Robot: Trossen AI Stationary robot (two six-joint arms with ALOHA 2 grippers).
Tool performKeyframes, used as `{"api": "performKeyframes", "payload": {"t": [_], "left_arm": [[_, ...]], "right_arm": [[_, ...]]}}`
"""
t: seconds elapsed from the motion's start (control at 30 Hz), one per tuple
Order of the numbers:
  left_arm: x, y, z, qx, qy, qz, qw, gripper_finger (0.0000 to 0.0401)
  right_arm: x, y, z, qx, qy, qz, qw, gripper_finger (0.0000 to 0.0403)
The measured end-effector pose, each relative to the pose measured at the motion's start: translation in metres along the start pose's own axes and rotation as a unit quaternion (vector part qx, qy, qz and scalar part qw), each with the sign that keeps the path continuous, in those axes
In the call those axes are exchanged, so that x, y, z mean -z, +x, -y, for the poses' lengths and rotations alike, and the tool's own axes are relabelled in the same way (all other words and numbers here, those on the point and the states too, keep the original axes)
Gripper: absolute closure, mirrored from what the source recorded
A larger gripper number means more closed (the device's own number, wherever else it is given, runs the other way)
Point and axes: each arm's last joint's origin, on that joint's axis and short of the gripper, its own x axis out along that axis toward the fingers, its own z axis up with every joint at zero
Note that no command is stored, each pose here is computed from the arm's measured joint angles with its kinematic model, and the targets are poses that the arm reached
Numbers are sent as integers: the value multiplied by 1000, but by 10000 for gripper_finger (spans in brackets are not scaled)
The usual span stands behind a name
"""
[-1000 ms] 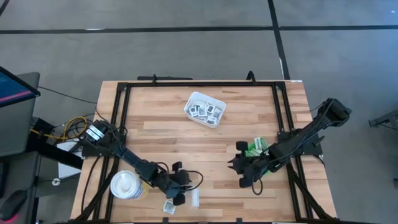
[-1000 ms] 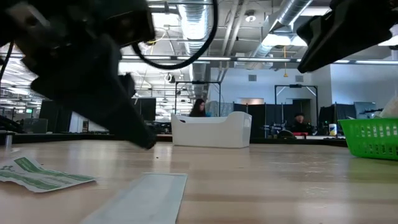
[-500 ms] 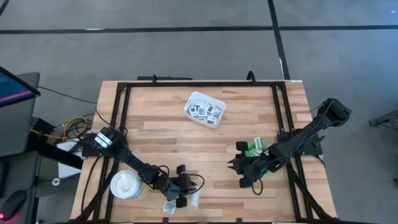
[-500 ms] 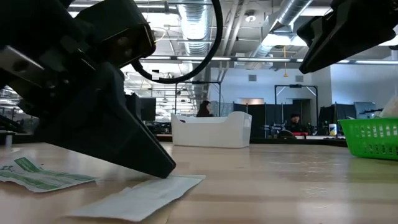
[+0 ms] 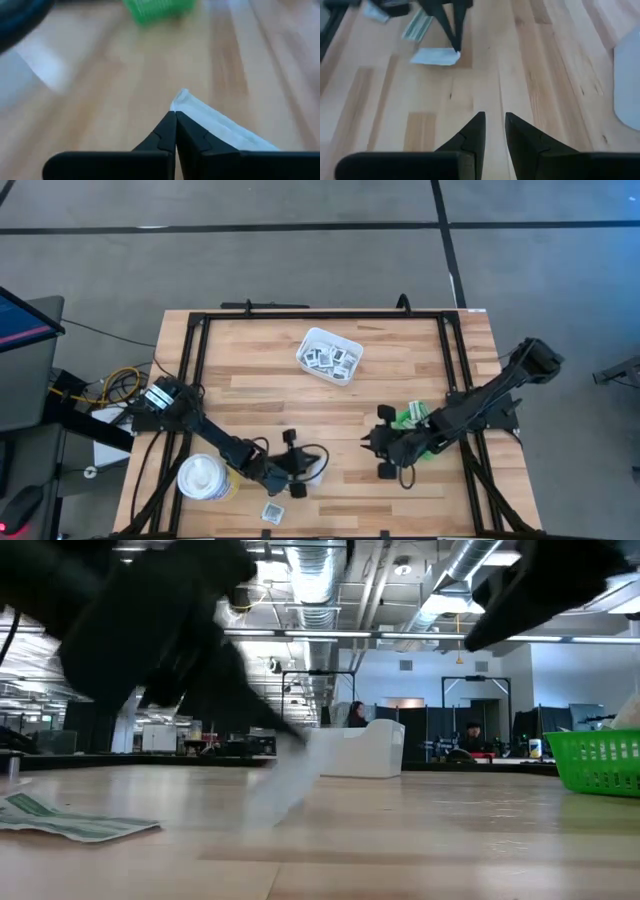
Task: Pick & Place First Aid Supplies
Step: Put the bandage pack into the green bin
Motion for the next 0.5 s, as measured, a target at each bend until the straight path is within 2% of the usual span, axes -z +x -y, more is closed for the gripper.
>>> {"api": "performKeyframes", "payload": {"t": [0.1, 0.2, 0.3, 0.5], "left_arm": [[-15, 0, -8, -61, 12, 42, 997, 396], [-27, 6, -18, -97, 8, 81, 992, 396], [-35, 10, -22, -89, -2, 107, 990, 396], [-29, 18, -24, -81, 3, 98, 992, 396]], "right_arm": [[-4, 10, 3, 7, 26, 12, 1000, 335], [-5, 23, 5, 14, 37, 17, 999, 335], [-5, 33, 5, 15, 48, 22, 999, 335], [-9, 44, 7, -8, 87, 35, 996, 335]]}}
